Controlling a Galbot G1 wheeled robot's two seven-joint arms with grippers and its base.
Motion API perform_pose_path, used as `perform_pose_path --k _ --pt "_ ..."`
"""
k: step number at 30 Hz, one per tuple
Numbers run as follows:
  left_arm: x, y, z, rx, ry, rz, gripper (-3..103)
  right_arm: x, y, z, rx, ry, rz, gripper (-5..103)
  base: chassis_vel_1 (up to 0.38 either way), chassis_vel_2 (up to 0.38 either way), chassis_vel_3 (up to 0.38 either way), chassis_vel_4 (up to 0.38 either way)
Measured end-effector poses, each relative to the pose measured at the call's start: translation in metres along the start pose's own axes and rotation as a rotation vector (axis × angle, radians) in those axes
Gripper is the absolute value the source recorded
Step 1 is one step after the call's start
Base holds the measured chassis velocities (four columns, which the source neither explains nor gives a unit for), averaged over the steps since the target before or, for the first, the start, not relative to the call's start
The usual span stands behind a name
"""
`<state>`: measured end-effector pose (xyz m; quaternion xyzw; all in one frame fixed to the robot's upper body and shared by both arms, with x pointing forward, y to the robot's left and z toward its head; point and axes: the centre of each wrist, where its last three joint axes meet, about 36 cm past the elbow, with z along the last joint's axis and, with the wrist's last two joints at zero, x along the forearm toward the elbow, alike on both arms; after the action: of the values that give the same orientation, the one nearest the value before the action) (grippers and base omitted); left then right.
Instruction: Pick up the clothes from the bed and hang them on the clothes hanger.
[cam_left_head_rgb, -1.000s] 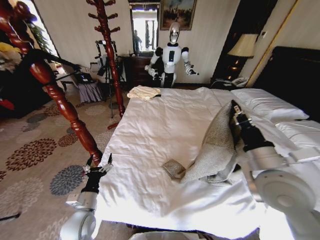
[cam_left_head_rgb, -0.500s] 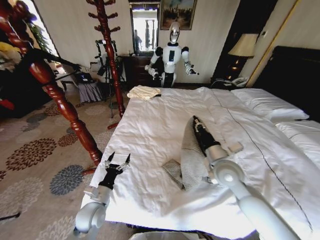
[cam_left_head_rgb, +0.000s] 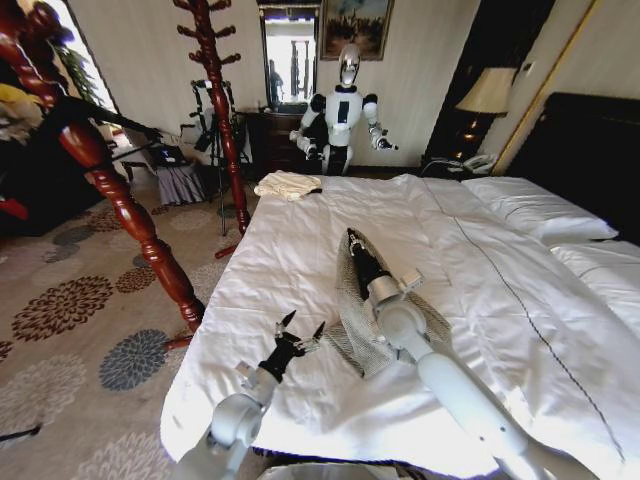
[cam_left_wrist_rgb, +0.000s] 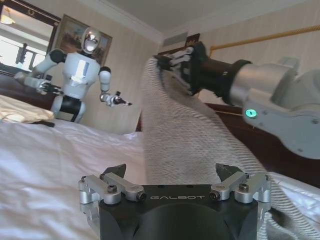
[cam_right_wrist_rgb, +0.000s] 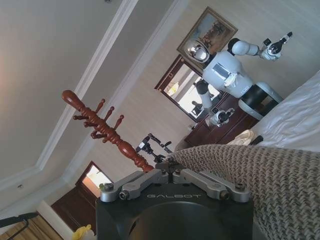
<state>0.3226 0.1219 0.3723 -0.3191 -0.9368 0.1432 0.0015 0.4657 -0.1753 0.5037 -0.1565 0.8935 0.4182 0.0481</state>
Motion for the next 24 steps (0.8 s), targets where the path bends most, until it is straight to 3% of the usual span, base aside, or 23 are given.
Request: perform_pose_path --k 3,6,11,14,24 --pt "-0.02 -0.019 0.0 0.019 -0.017 0.039 100 -0.002 -0.002 0.009 -0.008 0.004 0.002 0 0.0 0.0 0.0 0.0" --pt "-0.026 -0.026 -0.001 0.028 -0.023 0.038 100 0.0 -0.003 0.014 -0.01 0.009 0.003 0 0.0 0.0 0.0 0.0" --pt "-0.039 -0.036 0.006 0.033 -0.031 -0.011 100 0.009 -0.002 0.023 -0.013 0.022 0.0 0 0.0 0.0 0.0 0.0" --pt "-0.042 -0.039 0.01 0.006 -0.048 -0.045 101 0.018 -0.001 0.026 -0.013 0.031 -0.004 0 0.0 0.0 0.0 0.0" --pt "-0.038 -0.037 0.014 -0.01 -0.039 -0.103 66 0.025 0.0 0.008 0.011 0.011 -0.018 0 0.0 0.0 0.0 0.0"
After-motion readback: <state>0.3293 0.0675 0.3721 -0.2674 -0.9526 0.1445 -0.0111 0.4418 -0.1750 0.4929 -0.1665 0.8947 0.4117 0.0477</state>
